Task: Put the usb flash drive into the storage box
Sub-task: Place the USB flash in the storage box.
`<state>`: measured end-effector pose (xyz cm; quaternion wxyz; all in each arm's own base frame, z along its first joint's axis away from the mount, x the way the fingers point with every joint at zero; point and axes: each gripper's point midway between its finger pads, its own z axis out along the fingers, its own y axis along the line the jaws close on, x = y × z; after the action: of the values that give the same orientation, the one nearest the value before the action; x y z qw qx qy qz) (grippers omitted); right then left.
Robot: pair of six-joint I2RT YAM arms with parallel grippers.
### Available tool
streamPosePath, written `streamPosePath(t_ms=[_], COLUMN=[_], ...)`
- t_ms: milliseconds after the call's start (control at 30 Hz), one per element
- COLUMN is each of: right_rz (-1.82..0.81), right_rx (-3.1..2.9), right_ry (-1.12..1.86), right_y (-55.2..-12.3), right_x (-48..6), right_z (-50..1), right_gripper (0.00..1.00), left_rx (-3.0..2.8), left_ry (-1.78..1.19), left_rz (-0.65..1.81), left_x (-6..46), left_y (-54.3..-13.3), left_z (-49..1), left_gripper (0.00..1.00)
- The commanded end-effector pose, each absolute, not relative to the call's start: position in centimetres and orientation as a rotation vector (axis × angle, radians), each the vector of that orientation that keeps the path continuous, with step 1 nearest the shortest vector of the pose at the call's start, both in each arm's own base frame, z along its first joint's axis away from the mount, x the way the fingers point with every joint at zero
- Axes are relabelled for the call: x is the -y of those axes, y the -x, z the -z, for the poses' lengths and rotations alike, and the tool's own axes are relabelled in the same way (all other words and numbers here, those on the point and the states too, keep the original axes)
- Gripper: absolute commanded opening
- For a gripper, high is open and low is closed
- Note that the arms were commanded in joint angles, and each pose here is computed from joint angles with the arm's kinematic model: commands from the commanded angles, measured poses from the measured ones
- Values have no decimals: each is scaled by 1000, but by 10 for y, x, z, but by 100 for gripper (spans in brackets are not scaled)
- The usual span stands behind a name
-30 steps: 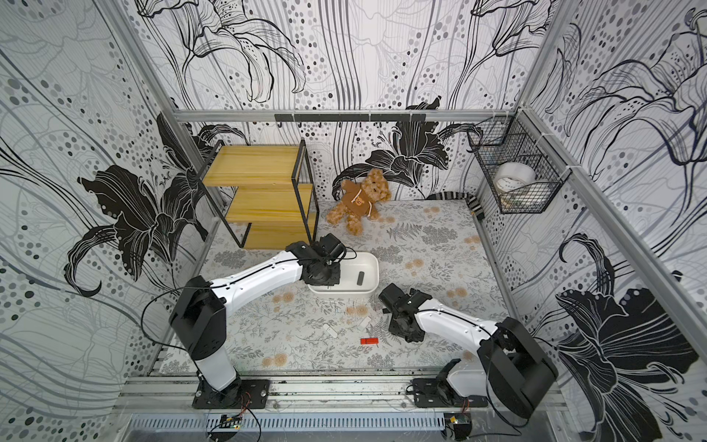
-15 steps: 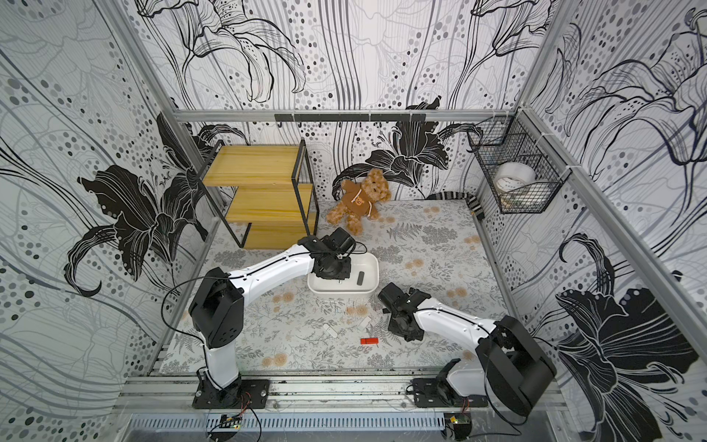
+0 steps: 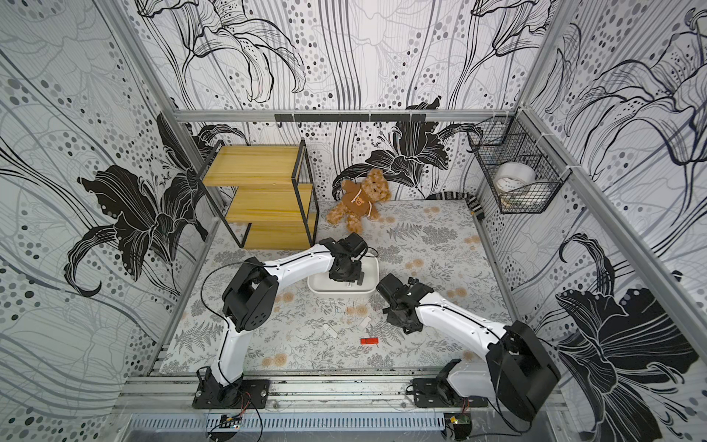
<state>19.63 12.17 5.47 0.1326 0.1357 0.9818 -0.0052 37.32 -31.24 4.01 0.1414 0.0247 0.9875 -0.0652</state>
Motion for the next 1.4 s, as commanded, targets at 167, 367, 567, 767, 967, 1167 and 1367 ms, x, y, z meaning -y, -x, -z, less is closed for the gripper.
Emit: streamPosePath(t_ms=[167,367,567,767,967,1167,1367], right_rz=[82,77,74,68,30,-8,-54], right_rx=[-2824,-2789,-2765,-2731,-2693,-2694,-2688], right_ry=[-370,-372,-344,-301,-268,-164,-1], right_y=[-192,-195,-204,-221,-235,-256,-302], right_x=[-108,-106,-110,-119,-129,-153,-199], right_z=[-71,-83,-91,-107,-123,-129,-141], right_gripper=[0,0,0,0,0,0,0], left_rx=[-2840,-2841,-2816,-2699,-2629,-2555,-2526], left_ry=[-78,-91,-86,-49,26,183,248], left_rz=[232,247,247,346,369,178,123], left_x=[331,346,344,345,320,230,179], left_y=[-388,-396,-399,-409,-427,-423,-377], left_z=[-28,-25,-42,-99,-147,-198,-222], left_gripper=[0,0,19,50,56,59,68])
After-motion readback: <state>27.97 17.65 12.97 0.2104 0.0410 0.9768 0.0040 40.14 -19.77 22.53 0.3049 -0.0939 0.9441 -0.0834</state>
